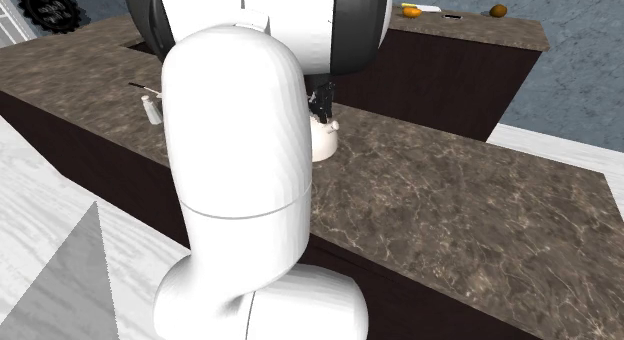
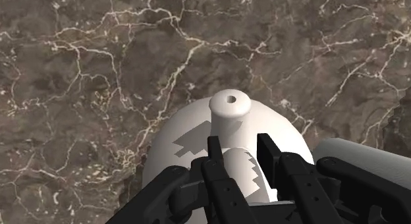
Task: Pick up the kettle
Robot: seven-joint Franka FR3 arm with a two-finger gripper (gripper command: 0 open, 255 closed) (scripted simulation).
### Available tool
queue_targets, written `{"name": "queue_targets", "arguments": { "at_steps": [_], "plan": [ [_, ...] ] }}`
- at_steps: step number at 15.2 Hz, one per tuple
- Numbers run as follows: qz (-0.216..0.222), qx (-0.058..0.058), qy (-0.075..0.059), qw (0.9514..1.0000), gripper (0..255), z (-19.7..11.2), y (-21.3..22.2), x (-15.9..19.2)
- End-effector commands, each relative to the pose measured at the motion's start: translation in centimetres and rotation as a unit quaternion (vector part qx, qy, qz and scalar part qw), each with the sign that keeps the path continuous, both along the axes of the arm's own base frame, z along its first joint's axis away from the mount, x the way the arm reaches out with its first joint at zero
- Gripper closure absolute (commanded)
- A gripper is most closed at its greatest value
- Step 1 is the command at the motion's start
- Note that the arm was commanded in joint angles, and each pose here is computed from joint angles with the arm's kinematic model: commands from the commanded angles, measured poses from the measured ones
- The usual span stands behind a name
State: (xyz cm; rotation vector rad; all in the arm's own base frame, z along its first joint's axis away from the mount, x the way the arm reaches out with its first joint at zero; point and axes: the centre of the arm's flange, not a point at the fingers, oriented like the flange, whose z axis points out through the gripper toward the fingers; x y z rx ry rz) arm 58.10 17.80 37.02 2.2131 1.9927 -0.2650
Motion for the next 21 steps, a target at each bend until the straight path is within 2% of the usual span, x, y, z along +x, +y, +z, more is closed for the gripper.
{"name": "queue_targets", "arguments": {
  "at_steps": [1, 4, 19, 21],
  "plan": [
    [0.0, 0.0, 0.0, 1.0, 255, 0.0, 0.0, 0.0],
    [0.0, 0.0, 0.0, 1.0, 255, -0.1, 0.0, 0.0],
    [0.0, 0.0, 0.0, 1.0, 255, 7.8, 0.0, 0.0],
    [0.0, 0.0, 0.0, 1.0, 255, 7.9, 0.0, 0.0]
  ]
}}
